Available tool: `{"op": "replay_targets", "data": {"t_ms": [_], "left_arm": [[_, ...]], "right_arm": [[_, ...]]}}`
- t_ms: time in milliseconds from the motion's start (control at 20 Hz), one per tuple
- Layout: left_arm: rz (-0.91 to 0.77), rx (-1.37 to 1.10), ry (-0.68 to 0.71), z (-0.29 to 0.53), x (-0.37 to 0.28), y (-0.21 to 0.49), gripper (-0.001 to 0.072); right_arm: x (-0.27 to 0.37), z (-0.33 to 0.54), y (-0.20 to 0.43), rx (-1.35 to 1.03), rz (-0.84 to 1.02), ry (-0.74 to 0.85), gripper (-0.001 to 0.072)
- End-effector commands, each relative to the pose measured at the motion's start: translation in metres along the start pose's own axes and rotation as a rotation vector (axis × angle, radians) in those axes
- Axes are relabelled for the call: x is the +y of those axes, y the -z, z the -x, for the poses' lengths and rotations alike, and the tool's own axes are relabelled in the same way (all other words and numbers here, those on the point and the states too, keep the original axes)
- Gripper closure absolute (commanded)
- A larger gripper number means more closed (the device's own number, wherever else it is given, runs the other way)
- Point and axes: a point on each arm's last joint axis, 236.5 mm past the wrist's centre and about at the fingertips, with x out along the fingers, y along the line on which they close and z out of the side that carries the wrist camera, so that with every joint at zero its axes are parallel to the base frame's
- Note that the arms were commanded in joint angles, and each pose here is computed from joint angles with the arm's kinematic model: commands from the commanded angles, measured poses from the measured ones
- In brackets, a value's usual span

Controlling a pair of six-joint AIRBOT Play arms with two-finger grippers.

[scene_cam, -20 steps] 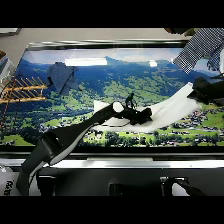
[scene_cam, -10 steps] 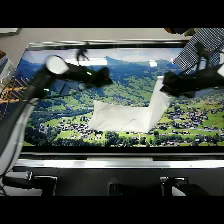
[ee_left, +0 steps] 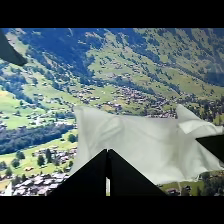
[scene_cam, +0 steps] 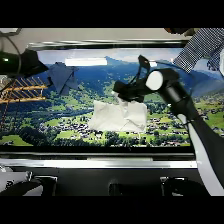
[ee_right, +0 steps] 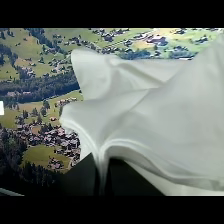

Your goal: Fold the clothes and pants, and hang the long-sleeved shirts on hangers.

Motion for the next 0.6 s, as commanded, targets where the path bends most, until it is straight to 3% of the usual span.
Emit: {"op": "replay_targets", "data": {"t_ms": [0, 500, 550], "left_arm": [[0.001, -0.034, -0.061, 0.027, 0.018, -0.001, 0.0688], [0.027, 0.051, -0.079, 0.002, 0.032, 0.021, 0.0688], [0.029, 0.056, -0.08, 0.001, 0.032, 0.023, 0.0688]], "right_arm": [[0.019, -0.047, 0.018, 0.024, -0.043, -0.02, 0.068], [0.007, -0.095, 0.051, 0.142, -0.073, 0.032, 0.0677], [0.007, -0.096, 0.052, 0.147, -0.078, 0.029, 0.0633]]}}
